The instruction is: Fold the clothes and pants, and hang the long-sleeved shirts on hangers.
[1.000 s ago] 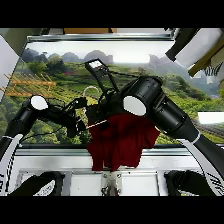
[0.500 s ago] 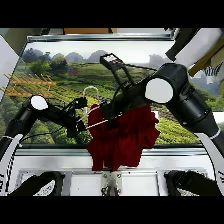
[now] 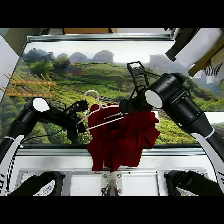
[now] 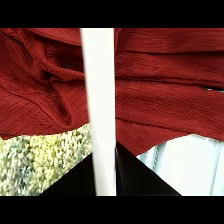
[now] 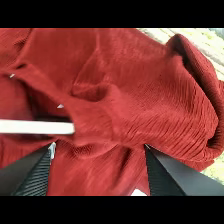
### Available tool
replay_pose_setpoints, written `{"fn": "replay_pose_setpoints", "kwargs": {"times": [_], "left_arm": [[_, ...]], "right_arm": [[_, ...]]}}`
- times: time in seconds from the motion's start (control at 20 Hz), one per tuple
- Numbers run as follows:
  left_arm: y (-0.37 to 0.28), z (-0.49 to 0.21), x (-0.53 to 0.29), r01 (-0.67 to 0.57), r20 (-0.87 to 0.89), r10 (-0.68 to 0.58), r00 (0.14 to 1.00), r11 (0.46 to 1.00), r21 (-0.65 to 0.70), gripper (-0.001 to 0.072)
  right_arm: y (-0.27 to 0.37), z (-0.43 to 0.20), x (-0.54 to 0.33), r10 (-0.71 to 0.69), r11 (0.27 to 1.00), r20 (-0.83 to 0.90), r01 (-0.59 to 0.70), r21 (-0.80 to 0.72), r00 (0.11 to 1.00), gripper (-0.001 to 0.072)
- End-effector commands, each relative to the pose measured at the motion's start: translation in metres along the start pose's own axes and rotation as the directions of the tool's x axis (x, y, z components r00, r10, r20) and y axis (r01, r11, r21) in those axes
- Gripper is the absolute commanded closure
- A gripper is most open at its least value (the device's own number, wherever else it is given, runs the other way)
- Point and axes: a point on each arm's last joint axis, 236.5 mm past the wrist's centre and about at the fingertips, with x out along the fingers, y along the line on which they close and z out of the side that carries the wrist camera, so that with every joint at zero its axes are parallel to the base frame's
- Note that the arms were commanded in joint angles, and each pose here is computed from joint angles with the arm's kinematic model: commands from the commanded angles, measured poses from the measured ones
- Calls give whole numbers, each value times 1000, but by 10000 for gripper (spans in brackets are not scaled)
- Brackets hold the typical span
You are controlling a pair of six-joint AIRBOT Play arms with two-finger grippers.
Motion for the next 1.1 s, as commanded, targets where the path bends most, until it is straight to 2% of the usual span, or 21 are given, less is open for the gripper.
{"fn": "replay_pose_setpoints", "kwargs": {"times": [0.0, 0.1, 0.15, 0.2, 0.25, 0.35, 0.4, 0.45, 0.7, 0.95, 1.05], "left_arm": [[2, 0, 1, -9, 2, 9, 1000, 1000, 5, 686], [3, 0, 1, -11, 3, 11, 1000, 1000, 5, 687], [3, 0, 1, -11, 3, 11, 1000, 1000, 5, 687], [3, 0, 1, -12, 3, 12, 1000, 1000, 5, 686], [3, 0, 1, -12, 3, 12, 1000, 1000, 6, 686], [3, 0, 1, -11, 3, 11, 1000, 1000, 5, 686], [3, 0, 1, -11, 3, 11, 1000, 1000, 5, 687], [3, 0, 1, -11, 3, 11, 1000, 1000, 5, 687], [3, 1, 4, -4, 11, 4, 1000, 998, 60, 687], [24, 45, 20, -17, 221, 0, 975, 997, 79, 687], [28, 46, 29, -6, 208, -12, 978, 996, 85, 687]], "right_arm": [[-4, 2, 14, -16, 998, 19, 15, 64, 1000, 105], [-2, 5, 15, -11, 998, 29, 9, 64, 1000, 114], [-2, 5, 17, -11, 998, 28, 10, 64, 1000, 155], [-2, 5, 20, -14, 998, 23, 12, 63, 1000, 268], [-1, 5, 22, -15, 998, 20, 14, 62, 1000, 340], [-1, 5, 24, -18, 998, 15, 17, 61, 1000, 418], [-1, 5, 24, -18, 998, 16, 17, 61, 1000, 585], [-3, 6, 24, -24, 998, 19, 23, 60, 1000, 677], [-4, 9, -5, -6, 1000, 55, 5, 19, 998, 689], [0, 11, -50, 23, 999, 56, -20, -49, 998, 690], [3, 10, -51, 32, 998, 52, -29, -54, 998, 690]]}}
